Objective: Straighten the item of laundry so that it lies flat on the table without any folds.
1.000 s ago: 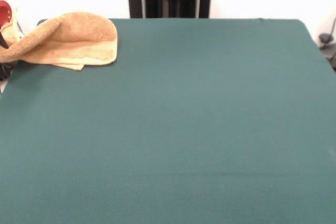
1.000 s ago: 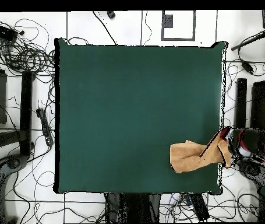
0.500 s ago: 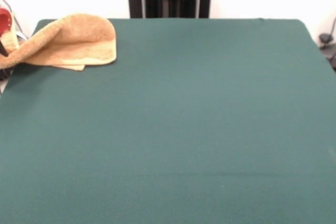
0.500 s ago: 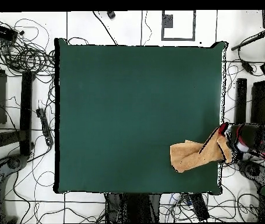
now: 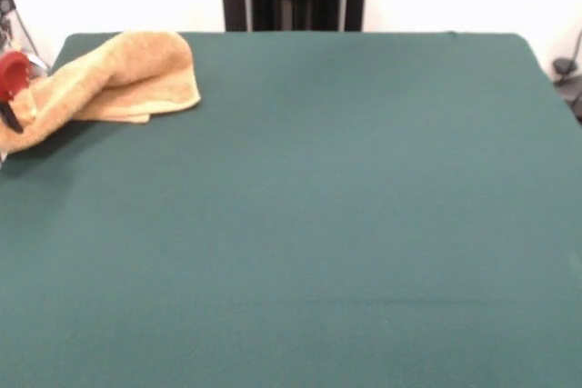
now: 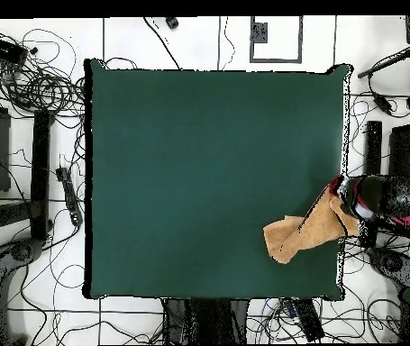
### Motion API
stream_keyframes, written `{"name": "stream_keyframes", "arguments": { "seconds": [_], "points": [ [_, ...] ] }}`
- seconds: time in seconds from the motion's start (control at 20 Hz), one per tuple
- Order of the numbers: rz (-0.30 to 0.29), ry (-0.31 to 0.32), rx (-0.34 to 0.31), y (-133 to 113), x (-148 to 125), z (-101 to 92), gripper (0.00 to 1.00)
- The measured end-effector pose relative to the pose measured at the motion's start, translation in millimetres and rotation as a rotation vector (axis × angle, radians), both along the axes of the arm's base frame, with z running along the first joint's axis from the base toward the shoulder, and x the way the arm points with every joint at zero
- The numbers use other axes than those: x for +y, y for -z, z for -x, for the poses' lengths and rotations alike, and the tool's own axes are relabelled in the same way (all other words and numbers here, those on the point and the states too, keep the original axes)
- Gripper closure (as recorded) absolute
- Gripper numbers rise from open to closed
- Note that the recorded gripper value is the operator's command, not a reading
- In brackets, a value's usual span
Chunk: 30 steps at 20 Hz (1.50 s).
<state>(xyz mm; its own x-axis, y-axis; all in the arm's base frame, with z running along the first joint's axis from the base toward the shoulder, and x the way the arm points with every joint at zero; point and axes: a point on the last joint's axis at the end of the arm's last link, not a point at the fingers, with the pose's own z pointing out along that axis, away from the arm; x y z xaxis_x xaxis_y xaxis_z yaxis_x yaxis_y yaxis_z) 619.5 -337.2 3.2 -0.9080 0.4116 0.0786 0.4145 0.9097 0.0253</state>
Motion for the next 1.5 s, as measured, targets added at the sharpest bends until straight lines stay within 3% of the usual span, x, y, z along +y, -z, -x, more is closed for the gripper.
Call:
{"name": "stream_keyframes", "arguments": {
  "seconds": [0.45, 1.3, 1.5],
  "points": [
    [0.016, -0.035, -0.003, 34, 20, -29.8, 1.00],
    [0.036, -0.048, 0.057, 35, 20, -41.7, 1.00],
    [0.042, -0.050, 0.052, 23, 20, -43.2, 1.00]
  ]
}}
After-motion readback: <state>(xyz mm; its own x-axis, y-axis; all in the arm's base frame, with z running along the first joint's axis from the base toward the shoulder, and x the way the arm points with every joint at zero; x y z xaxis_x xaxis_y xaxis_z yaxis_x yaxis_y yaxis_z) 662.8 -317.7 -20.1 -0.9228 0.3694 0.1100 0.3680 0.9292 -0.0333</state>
